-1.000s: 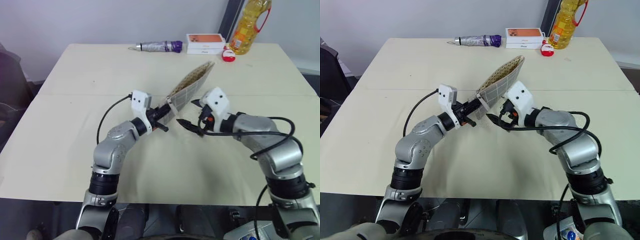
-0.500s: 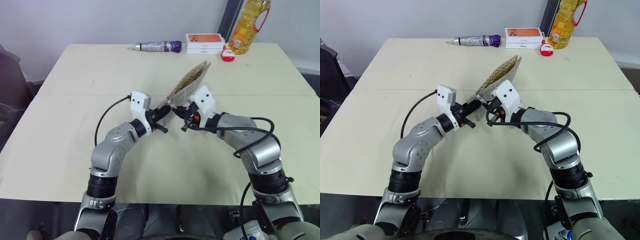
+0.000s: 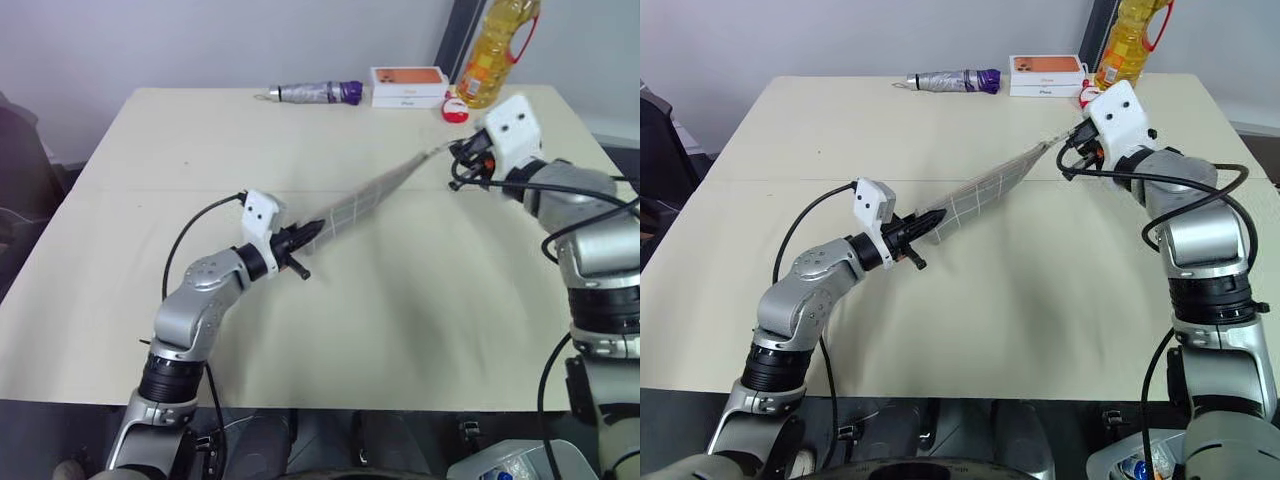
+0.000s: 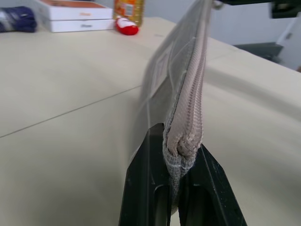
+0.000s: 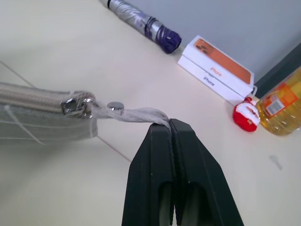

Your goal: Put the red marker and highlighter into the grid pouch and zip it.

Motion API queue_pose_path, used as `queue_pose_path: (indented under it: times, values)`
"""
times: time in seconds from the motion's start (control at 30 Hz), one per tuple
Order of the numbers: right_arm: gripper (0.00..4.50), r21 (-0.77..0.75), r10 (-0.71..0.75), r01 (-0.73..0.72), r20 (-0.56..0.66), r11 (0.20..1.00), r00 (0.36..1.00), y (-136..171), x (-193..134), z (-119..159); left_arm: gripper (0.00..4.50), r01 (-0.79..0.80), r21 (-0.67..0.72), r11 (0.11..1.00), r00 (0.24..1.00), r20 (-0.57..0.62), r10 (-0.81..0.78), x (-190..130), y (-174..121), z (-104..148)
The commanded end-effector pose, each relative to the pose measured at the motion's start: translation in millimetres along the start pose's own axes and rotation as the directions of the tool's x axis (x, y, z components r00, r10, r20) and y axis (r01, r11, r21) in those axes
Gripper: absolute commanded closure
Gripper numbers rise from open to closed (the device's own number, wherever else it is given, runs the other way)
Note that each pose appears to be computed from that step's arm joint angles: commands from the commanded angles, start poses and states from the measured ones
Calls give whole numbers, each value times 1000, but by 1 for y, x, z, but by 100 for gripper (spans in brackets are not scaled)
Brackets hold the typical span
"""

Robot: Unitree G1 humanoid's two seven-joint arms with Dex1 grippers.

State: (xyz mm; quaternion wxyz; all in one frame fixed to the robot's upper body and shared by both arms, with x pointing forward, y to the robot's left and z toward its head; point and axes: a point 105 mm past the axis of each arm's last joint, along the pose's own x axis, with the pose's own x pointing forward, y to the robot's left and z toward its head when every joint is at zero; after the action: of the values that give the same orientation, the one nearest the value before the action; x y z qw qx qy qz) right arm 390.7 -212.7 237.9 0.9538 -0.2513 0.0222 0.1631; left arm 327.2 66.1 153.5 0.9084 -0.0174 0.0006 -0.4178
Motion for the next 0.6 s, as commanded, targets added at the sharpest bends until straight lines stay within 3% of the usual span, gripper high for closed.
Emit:
queue_pose_path:
  times: [0.03,0.1,0.13,0.2,0.33,0.37,0.5,0.6]
  values:
    - [448,-14,-90,91,10,996,996,-27,-13,6,450,-56,23,998,998,-27,56,-15,12,-6]
    - [393,47,8,-8,6,999,1000,-11,-14,3,450,-25,-31,999,1000,-19,24,-17,6,-5]
    - [365,49,41,-41,0,998,999,-6,-15,2,415,-12,-37,999,1000,-15,11,-19,4,-4]
    - [263,27,109,-109,-10,994,994,6,-18,-2,341,3,-38,999,1000,-18,-3,-21,1,-3]
    - [53,-20,238,-241,-81,970,968,29,-31,-20,137,-1,-35,999,998,-66,-1,-34,3,-7]
    - [51,-27,283,-287,-103,958,954,36,-38,-27,88,8,-43,999,996,-87,-12,-40,3,-10]
    - [51,-10,451,-462,-195,887,871,58,-74,-57,88,-34,-80,996,989,-146,22,-71,13,-22]
    - [51,14,467,-479,-256,877,847,56,-93,-76,88,-113,-67,991,976,-194,98,-96,26,-30]
